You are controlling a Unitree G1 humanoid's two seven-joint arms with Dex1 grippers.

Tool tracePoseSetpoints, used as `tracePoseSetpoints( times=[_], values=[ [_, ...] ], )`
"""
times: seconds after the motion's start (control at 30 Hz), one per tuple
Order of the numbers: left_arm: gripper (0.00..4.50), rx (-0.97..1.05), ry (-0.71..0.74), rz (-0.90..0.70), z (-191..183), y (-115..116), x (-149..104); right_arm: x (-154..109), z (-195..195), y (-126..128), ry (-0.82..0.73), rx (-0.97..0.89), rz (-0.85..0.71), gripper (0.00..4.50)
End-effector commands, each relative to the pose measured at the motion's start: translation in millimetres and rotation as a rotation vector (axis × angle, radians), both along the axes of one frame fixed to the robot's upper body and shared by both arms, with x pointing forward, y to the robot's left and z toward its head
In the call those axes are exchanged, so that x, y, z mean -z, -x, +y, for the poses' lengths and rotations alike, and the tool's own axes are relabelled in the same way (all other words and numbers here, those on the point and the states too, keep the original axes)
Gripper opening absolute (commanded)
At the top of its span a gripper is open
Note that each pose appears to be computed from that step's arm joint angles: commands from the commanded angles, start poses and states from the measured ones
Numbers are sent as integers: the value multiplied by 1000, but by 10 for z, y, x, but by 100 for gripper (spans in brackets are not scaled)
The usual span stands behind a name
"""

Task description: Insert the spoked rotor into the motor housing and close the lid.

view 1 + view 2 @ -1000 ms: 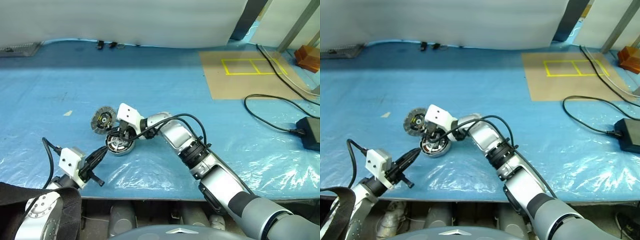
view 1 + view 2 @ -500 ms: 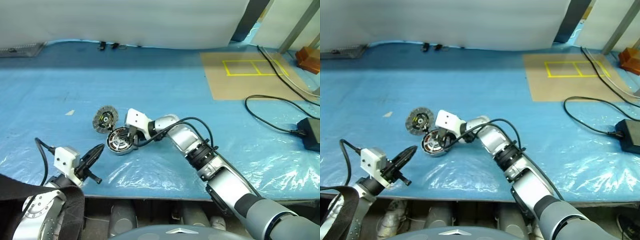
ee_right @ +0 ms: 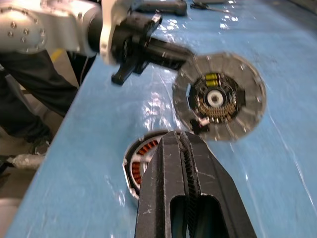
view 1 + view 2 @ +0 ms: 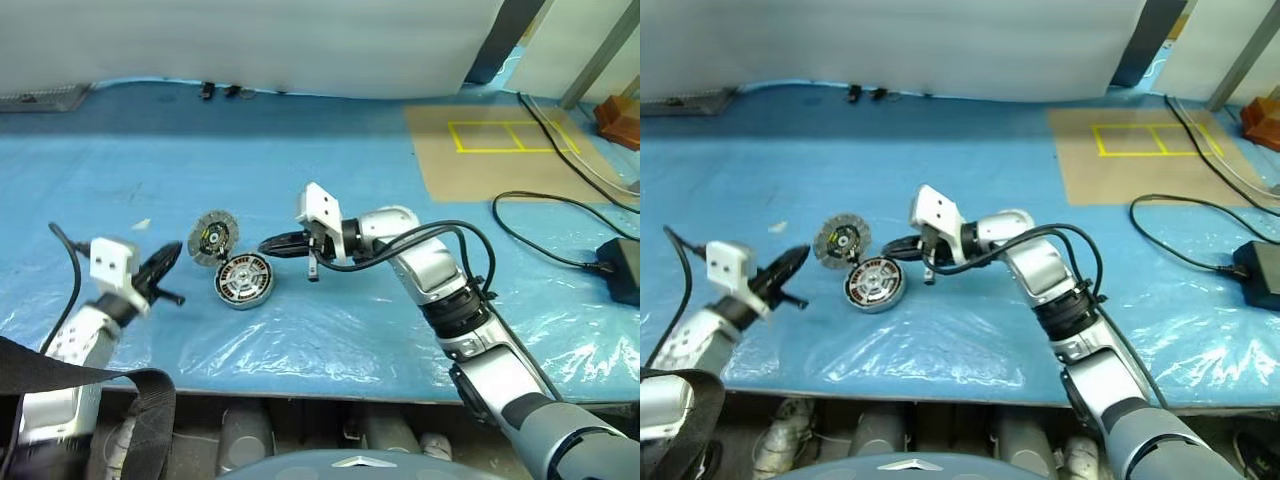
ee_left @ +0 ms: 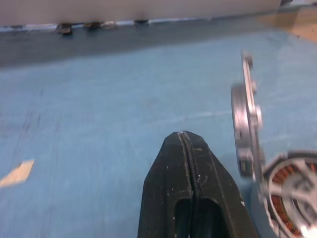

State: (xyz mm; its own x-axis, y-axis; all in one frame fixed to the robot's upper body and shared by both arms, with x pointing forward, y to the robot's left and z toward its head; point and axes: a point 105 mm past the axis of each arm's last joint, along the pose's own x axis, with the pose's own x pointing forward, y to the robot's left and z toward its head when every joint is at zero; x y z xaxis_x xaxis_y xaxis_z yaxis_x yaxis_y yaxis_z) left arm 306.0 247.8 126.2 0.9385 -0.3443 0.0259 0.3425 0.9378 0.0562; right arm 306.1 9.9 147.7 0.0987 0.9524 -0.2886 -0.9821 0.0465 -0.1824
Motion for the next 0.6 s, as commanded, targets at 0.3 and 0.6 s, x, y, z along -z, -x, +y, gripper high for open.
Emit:
tracePoseSetpoints(
  times=[0.3, 0.6],
  values=[
    [0, 421, 91, 159, -427, -304, 37, -98, -90, -38, -10, 62, -56, 3],
    [0, 633, 72, 270, -542, -222, 129, -131, -304, -41, -11, 77, 0, 3]
  ],
)
